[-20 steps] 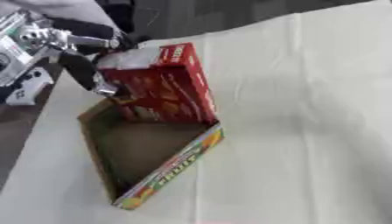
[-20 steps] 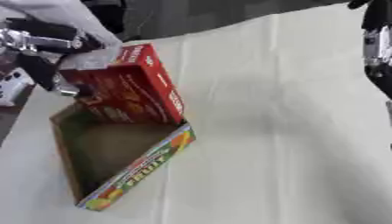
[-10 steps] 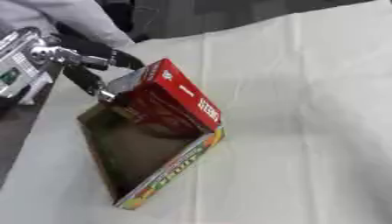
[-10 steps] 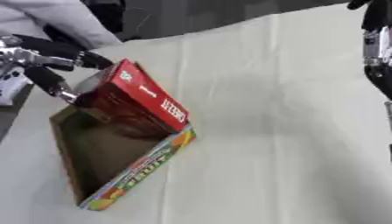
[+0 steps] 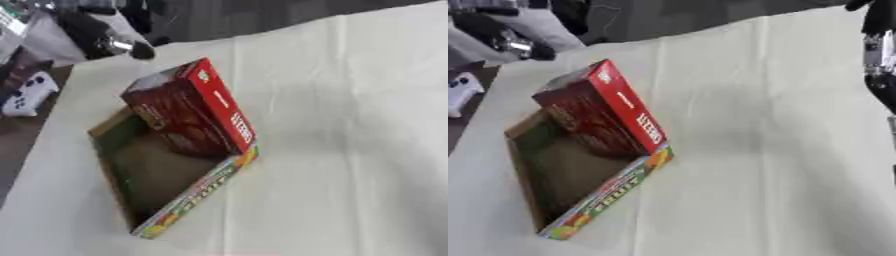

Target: Pick up objects on the table and place them in the box.

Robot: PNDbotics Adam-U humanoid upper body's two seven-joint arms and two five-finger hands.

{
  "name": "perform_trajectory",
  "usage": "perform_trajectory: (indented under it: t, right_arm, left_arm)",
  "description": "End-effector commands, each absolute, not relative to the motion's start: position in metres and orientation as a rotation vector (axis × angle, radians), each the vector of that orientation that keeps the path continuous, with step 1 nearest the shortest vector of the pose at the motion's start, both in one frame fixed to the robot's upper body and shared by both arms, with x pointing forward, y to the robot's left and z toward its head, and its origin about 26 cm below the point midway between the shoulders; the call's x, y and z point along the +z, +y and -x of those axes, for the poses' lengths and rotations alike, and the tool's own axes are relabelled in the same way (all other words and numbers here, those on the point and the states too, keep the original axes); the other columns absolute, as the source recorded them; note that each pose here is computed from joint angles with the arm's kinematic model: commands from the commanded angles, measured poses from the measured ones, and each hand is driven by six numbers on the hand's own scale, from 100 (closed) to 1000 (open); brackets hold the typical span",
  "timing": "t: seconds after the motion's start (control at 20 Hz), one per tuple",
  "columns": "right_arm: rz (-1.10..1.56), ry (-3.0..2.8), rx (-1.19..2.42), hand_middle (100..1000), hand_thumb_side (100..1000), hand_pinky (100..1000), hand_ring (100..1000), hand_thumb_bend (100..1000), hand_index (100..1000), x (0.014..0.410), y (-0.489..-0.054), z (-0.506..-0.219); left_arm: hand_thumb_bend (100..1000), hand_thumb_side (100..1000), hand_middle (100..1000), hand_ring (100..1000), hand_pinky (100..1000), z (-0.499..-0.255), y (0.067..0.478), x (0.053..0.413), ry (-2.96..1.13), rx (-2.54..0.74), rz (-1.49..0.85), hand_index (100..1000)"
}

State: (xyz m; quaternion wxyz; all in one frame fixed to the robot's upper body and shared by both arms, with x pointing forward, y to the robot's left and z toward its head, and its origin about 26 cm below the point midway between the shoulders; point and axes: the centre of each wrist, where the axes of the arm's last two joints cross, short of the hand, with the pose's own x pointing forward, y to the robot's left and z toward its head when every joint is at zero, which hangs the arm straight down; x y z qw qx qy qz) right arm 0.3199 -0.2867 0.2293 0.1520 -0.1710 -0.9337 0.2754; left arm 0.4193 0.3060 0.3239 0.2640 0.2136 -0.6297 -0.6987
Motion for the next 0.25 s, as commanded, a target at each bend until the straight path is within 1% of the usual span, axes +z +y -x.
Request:
perform_trajectory:
  t: [0.05,0.25]
  right_arm:
    - [0.5,-2.703,0.788,802,646,518,754,100,844,0.2348,-0.2872,-0.3189]
    - [0.496,-2.708,0.789,802,646,518,754,100,845,0.2356,-0.2863,-0.3192]
  left_arm:
    - [187,1000,958,956,948,-0.4059,0.314,0.3544,-1.839,-2.061,-0.381,967]
    - [130,1000,899,894,875,-0.3973,0.3101,0.349,-1.962,-1.926,-0.075,911]
